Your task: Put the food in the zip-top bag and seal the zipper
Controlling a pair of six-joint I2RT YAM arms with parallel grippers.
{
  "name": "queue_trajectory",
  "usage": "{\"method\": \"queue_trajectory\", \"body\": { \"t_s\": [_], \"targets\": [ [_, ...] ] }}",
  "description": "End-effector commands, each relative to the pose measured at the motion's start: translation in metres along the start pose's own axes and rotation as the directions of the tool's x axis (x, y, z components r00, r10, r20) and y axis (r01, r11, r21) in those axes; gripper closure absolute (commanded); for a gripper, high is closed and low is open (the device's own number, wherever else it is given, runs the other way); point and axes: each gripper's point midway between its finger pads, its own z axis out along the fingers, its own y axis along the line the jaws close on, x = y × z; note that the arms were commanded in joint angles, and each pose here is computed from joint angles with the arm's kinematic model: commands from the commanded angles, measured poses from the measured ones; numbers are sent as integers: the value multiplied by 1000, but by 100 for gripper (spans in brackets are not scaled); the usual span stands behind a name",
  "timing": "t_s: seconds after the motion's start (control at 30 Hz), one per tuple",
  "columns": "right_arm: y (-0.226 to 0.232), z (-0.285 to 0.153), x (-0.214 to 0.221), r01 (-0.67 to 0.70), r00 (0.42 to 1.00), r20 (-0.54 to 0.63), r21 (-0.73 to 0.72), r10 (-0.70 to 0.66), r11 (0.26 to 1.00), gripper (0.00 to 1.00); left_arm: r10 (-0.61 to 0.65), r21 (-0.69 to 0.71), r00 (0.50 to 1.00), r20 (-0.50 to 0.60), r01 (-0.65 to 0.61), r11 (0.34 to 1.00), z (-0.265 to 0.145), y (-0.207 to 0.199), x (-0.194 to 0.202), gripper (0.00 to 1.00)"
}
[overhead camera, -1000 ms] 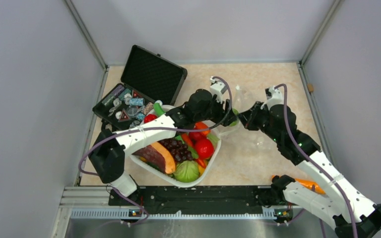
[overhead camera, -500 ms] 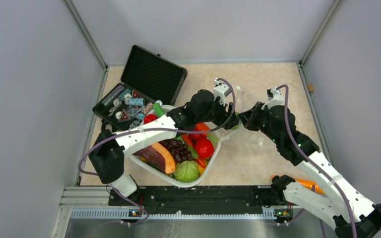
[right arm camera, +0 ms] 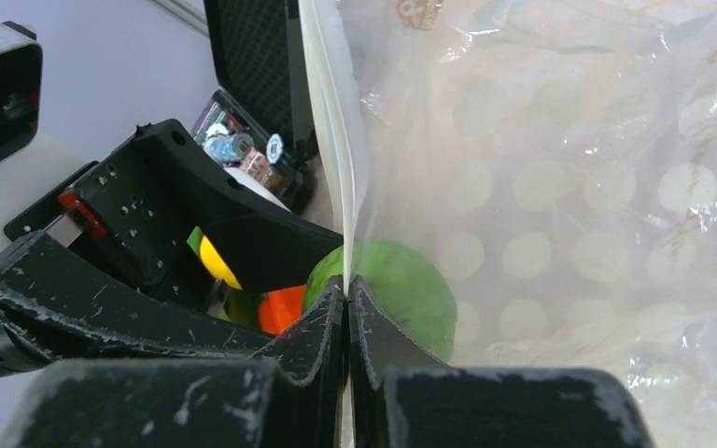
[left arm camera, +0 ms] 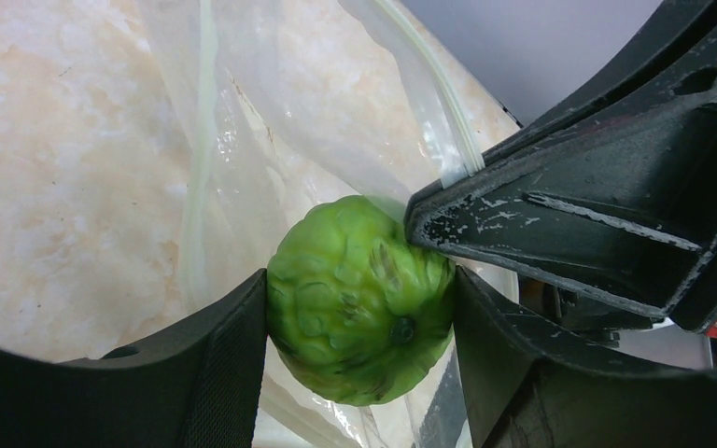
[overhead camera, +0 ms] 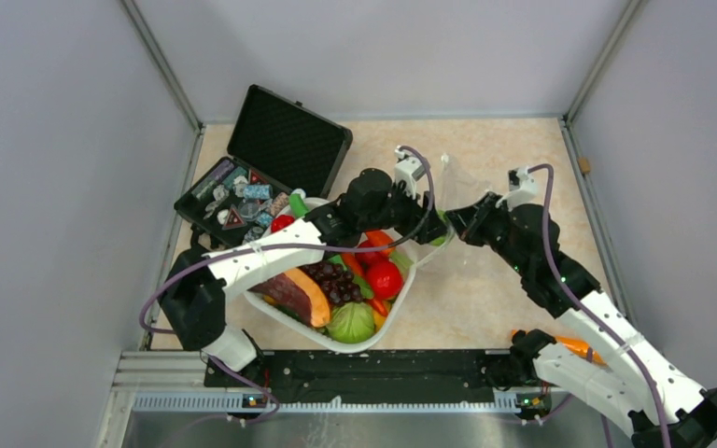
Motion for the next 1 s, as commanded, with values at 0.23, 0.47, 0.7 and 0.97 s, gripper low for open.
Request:
{"method": "queue_trajectory", "body": {
  "t_s": [0.23, 0.47, 0.7, 0.97],
  "targets": [
    [21, -18, -16, -9, 1000, 23, -79, 11, 997, 100, 55, -127, 990, 133, -38, 991, -6, 15, -41, 18],
    [0, -21, -21, 18, 998, 52, 33, -20, 999, 100, 105, -98, 982, 159, -90, 991, -18, 4, -50, 1],
    [-21, -28, -38, 109, 988, 92, 153, -124, 982, 100, 177, 3, 964, 198, -181, 983, -41, -25, -61, 1],
    [-24, -33, -34, 173, 980, 73, 149, -185, 974, 100, 214, -175, 953, 217, -178, 968, -64, 4, -62, 1]
  ]
}}
